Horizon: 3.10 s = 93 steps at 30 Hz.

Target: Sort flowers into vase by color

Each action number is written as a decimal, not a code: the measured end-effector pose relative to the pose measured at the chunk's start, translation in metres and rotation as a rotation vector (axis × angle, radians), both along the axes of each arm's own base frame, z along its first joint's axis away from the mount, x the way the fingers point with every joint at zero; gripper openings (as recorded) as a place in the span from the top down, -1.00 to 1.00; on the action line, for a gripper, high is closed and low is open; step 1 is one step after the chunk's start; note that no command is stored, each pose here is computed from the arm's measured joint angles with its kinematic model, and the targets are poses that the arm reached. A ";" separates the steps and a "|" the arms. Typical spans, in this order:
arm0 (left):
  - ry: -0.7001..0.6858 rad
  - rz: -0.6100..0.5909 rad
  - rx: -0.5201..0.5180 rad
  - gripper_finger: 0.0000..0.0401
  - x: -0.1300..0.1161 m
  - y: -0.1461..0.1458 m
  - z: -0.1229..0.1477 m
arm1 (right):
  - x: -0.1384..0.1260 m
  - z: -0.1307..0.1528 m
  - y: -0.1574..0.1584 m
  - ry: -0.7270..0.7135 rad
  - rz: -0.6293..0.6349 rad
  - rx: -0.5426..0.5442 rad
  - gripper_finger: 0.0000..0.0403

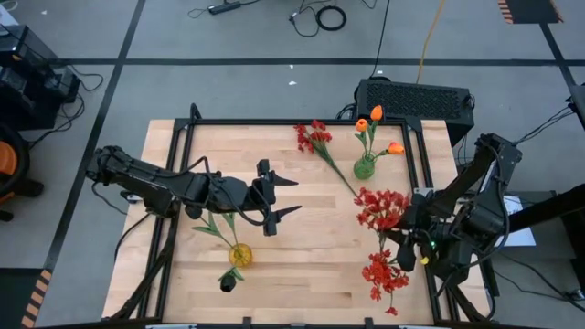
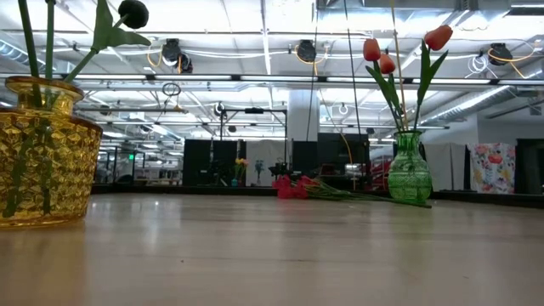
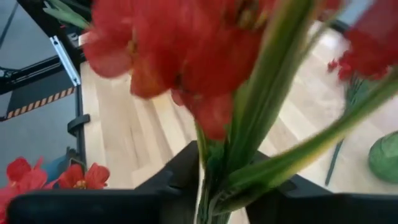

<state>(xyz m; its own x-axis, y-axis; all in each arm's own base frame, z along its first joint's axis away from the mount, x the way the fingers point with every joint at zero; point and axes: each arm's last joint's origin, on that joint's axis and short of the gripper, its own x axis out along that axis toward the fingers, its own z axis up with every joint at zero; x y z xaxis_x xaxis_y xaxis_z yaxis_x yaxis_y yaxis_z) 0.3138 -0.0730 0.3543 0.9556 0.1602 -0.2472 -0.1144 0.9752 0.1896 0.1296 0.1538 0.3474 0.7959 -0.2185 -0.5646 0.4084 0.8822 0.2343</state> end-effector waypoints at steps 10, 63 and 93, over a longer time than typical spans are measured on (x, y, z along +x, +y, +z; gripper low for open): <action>-0.001 0.000 -0.001 -0.43 0.000 0.000 0.000 | -0.004 0.002 -0.002 0.054 0.022 0.087 -0.03; -0.016 -0.056 -0.063 -0.43 0.034 0.012 -0.023 | -0.042 0.023 -0.021 0.140 0.323 0.197 0.95; -0.050 -0.100 -0.136 -0.43 0.067 0.018 -0.046 | -0.056 0.001 0.015 -0.017 0.221 0.107 0.26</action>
